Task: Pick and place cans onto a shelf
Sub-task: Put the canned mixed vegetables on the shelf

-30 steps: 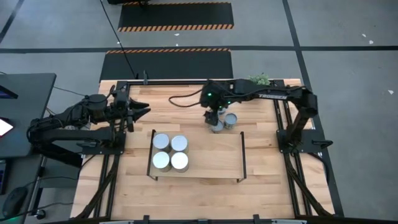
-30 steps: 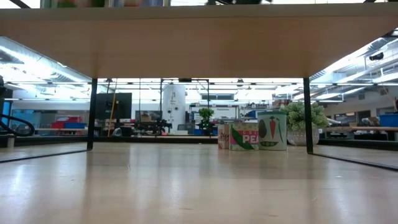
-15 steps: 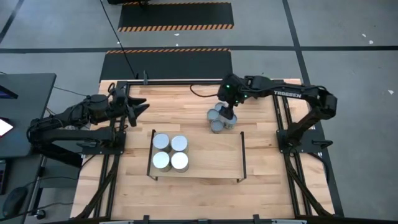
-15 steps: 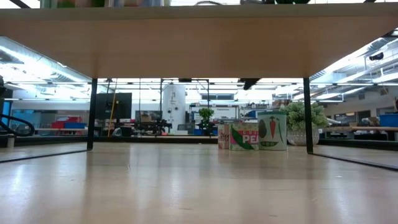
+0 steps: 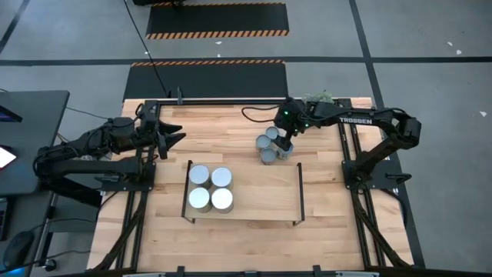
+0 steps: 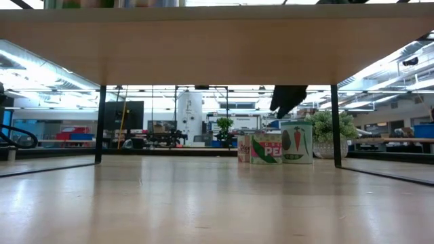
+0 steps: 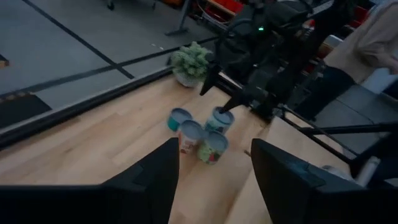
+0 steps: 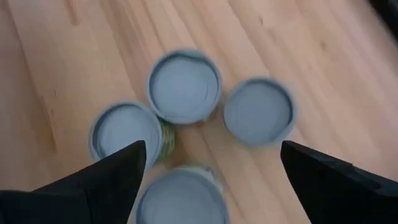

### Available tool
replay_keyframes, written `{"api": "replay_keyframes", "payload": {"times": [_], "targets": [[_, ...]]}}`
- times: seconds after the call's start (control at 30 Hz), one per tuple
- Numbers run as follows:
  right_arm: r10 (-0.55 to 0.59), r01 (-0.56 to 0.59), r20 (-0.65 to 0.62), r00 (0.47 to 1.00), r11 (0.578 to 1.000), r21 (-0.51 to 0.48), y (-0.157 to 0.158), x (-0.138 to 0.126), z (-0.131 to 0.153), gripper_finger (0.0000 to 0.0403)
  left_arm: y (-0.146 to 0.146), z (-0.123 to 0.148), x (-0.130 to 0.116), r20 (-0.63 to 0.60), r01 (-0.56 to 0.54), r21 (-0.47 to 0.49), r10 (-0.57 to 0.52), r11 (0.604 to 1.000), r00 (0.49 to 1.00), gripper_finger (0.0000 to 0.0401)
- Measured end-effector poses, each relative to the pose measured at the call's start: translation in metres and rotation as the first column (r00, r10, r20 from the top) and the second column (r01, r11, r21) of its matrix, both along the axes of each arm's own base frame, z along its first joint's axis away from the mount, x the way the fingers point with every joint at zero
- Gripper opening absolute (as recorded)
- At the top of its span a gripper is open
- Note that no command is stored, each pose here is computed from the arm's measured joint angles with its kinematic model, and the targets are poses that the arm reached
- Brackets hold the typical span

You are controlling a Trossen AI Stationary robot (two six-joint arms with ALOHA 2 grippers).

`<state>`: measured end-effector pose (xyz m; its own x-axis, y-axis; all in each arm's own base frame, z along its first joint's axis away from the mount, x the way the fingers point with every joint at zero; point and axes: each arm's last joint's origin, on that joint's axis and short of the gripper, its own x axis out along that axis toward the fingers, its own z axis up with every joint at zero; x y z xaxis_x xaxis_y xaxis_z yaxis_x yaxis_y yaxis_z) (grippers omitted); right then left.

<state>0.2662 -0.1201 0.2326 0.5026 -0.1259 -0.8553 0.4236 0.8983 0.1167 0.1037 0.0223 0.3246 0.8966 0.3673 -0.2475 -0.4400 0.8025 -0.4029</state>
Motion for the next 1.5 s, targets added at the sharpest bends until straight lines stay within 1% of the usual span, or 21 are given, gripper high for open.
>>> {"api": "replay_keyframes", "payload": {"times": [0.13, 0.23, 0.33, 0.47, 0.6, 0.7, 0.8, 0.93, 1.0, 1.1, 1.2, 1.4, 1.5], "targets": [[-0.008, 0.01, -0.064, 0.998, 0.999, 0.037, 0.003, -0.006, -0.005, 0.0382, -0.002, 0.001, 0.001, 0.025, 0.081, -0.04, -0.08, 0.996, 0.997, 0.0206], [-0.008, 0.013, -0.101, 0.995, 0.998, 0.058, 0.005, -0.009, -0.006, 0.0382, -0.004, 0.001, 0.002, 0.02, 0.125, -0.029, -0.124, 0.992, 0.992, 0.0206], [-0.007, 0.013, -0.102, 0.995, 0.998, 0.056, 0.007, -0.01, -0.004, 0.0382, -0.004, 0.001, 0.002, 0.012, 0.148, -0.011, -0.148, 0.989, 0.989, 0.0206], [-0.018, 0.018, -0.061, 0.998, 1.0, -0.007, 0.017, -0.015, 0.002, 0.0382, -0.005, 0.0, 0.002, 0.009, 0.174, -0.021, -0.174, 0.985, 0.985, 0.0206], [-0.05, 0.053, 0.043, 0.998, 0.996, -0.066, 0.025, -0.028, 0.014, 0.0382, -0.005, 0.0, 0.002, 0.026, 0.176, -0.065, -0.174, 0.982, 0.984, 0.0206], [-0.014, 0.024, 0.082, 0.997, 0.992, -0.12, 0.032, -0.036, 0.016, 0.0382, -0.005, 0.001, 0.002, 0.032, 0.17, -0.078, -0.168, 0.982, 0.985, 0.0206], [-0.005, 0.013, 0.056, 0.998, 0.991, -0.136, 0.036, -0.048, 0.007, 0.0382, -0.005, 0.0, 0.002, 0.037, 0.146, -0.092, -0.143, 0.985, 0.989, 0.0206], [0.038, -0.034, 0.021, 0.999, 0.989, -0.145, 0.041, -0.061, -0.007, 0.0382, -0.004, 0.0, 0.002, 0.038, 0.113, -0.094, -0.11, 0.989, 0.993, 0.0206], [0.039, -0.037, 0.016, 0.999, 0.99, -0.136, 0.041, -0.066, -0.013, 0.0382, -0.003, 0.0, 0.001, 0.039, 0.1, -0.097, -0.096, 0.99, 0.995, 0.0206], [0.051, -0.045, 0.057, 0.997, 0.993, -0.111, 0.04, -0.07, -0.017, 0.0382, -0.003, 0.0, 0.001, 0.04, 0.089, -0.099, -0.086, 0.991, 0.996, 0.0206], [0.069, -0.067, 0.023, 0.997, 0.995, -0.08, 0.041, -0.076, -0.028, 0.0382, -0.003, 0.0, 0.001, 0.038, 0.089, -0.095, -0.086, 0.992, 0.996, 0.0206], [0.082, -0.079, 0.024, 0.996, 0.993, -0.089, 0.042, -0.078, -0.053, 0.0382, -0.003, 0.0, 0.001, 0.038, 0.089, -0.094, -0.086, 0.992, 0.996, 0.0206], [0.102, -0.092, 0.068, 0.992, 0.988, -0.127, 0.04, -0.074, -0.062, 0.0384, -0.003, 0.0, 0.001, 0.038, 0.089, -0.094, -0.086, 0.992, 0.996, 0.0206]]}}
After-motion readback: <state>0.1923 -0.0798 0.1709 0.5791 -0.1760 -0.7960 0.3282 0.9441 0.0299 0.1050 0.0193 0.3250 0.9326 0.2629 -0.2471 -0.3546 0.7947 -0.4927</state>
